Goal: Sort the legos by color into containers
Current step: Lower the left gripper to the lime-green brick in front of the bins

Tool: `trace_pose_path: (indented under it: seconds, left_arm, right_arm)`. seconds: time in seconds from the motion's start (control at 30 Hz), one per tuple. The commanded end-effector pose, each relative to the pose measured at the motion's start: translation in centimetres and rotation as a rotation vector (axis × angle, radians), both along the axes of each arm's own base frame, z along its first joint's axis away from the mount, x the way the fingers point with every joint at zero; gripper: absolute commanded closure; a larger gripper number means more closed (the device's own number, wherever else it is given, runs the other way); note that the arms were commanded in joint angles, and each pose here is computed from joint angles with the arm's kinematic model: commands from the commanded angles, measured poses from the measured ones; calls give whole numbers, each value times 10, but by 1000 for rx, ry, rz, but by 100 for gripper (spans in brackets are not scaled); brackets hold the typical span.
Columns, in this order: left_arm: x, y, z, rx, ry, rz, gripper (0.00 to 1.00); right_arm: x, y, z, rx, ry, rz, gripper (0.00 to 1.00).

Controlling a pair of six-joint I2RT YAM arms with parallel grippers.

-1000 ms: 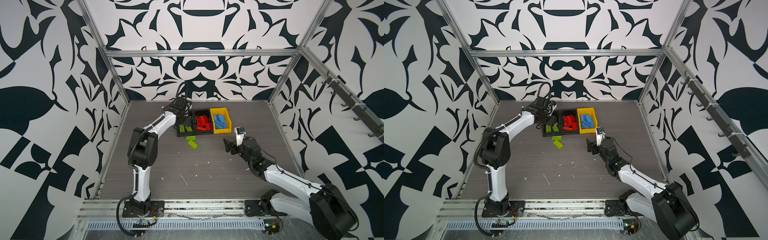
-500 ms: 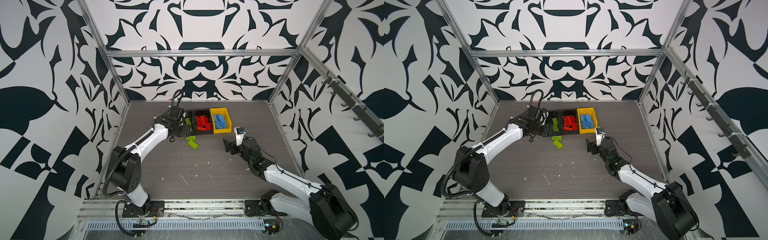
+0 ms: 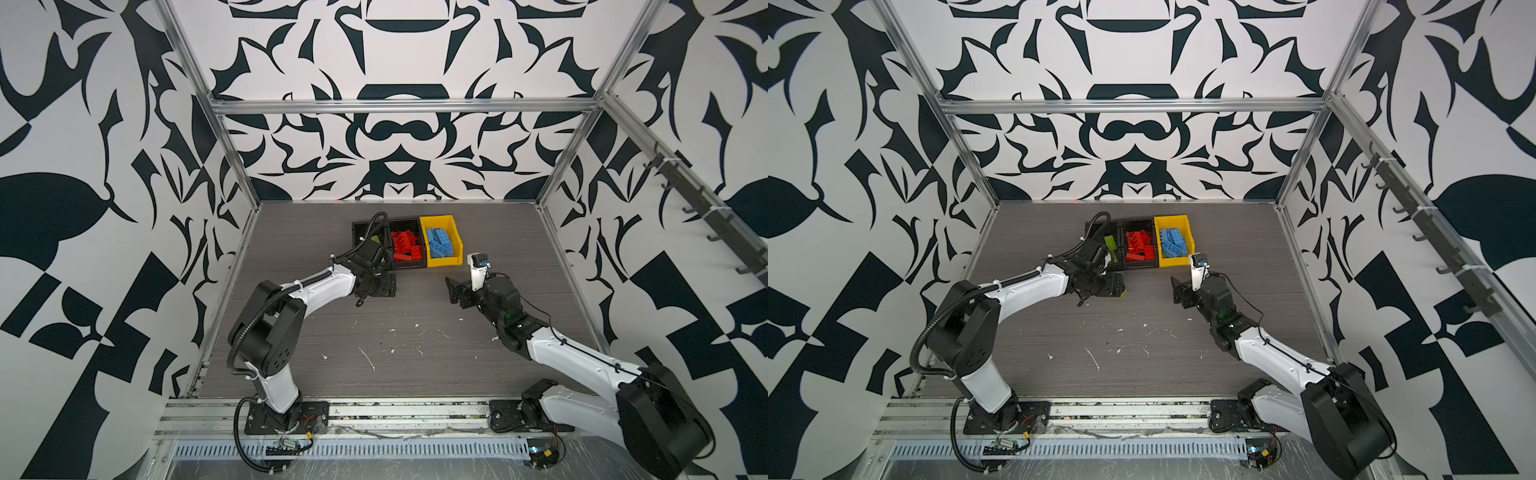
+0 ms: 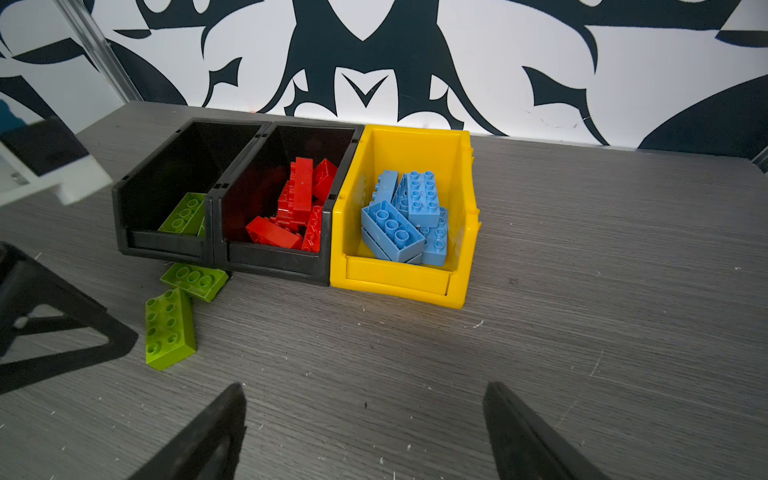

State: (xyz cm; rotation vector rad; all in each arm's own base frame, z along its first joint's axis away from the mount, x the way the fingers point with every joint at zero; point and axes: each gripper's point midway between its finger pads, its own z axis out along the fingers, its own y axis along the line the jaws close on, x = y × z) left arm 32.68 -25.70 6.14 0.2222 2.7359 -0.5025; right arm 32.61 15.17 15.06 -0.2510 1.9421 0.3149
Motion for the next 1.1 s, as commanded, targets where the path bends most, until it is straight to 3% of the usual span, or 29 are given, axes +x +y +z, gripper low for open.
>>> trace_pose_path:
  seconds: [0.0, 0.8, 0.93, 1.07]
  left_arm:
    - [4, -8, -2, -20, 4, 7, 17]
    - [26, -22, -25, 20, -6, -69, 18]
    - [27, -25, -26, 26, -8, -95, 23]
    - [23, -22, -30, 67, -11, -108, 34]
  right_arm:
    - [7, 4, 27, 41, -60, -2, 9]
    - [7, 8, 25, 48, -46, 17, 9]
    - [8, 9, 25, 47, -45, 20, 8]
    - [7, 9, 26, 48, -48, 21, 8]
